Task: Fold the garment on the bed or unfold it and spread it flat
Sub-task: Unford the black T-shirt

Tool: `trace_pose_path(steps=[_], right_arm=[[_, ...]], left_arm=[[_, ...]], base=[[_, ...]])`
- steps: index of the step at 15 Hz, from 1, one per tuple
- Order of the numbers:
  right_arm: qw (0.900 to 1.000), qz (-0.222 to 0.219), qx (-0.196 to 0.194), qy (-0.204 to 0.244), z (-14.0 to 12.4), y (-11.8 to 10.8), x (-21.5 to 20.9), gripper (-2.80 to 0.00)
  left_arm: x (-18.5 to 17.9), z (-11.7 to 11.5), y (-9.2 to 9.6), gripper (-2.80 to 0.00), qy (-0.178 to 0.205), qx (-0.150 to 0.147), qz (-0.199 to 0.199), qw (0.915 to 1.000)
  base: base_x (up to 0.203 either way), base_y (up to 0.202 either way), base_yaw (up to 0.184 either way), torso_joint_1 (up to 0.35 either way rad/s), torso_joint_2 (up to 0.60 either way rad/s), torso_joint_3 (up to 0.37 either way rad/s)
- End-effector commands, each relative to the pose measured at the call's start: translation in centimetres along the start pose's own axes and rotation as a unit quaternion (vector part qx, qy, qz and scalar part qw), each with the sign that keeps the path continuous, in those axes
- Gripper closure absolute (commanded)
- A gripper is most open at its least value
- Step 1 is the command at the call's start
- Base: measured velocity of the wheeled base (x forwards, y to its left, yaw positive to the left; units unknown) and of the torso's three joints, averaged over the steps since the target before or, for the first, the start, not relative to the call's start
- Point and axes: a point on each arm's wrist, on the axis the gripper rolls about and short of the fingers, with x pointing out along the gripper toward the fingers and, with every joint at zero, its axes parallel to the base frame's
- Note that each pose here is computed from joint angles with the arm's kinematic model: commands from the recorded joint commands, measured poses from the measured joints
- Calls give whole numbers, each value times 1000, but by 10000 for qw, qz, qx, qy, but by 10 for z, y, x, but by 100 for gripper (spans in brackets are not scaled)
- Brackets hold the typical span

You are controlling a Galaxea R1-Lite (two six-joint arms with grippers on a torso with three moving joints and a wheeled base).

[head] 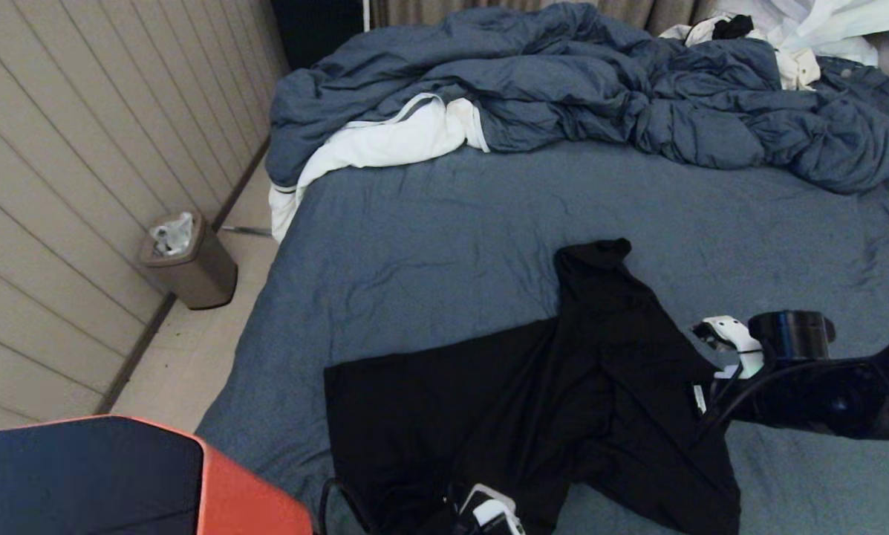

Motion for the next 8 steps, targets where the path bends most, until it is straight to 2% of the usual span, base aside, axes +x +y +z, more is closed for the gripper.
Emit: trace_pose_path(steps=[1,2,3,6,8], right_arm=[[10000,-3,-2,-10,0,-1,0,0],[10000,-1,-5,-11,0,0,0,0],[10000,2,-8,-11,0,0,0,0],[10000,-3,-2,-10,0,-1,0,0],[10000,-3,-5,-18,0,-1,0,0]], left_arm=[[10,-5,-3,0,91,40,41,9999],[10,-5,-3,0,95,40,52,9999],[11,-5,-3,-280,104,42,59,9999],[6,-4,-3,-280,39,27,23,10000],[-4,1,-3,-280,-230,6,125,9997]], base=[[0,0,0,0,0,0],[0,0,0,0,0,0],[0,0,0,0,0,0],[0,0,0,0,0,0],[0,0,0,0,0,0]])
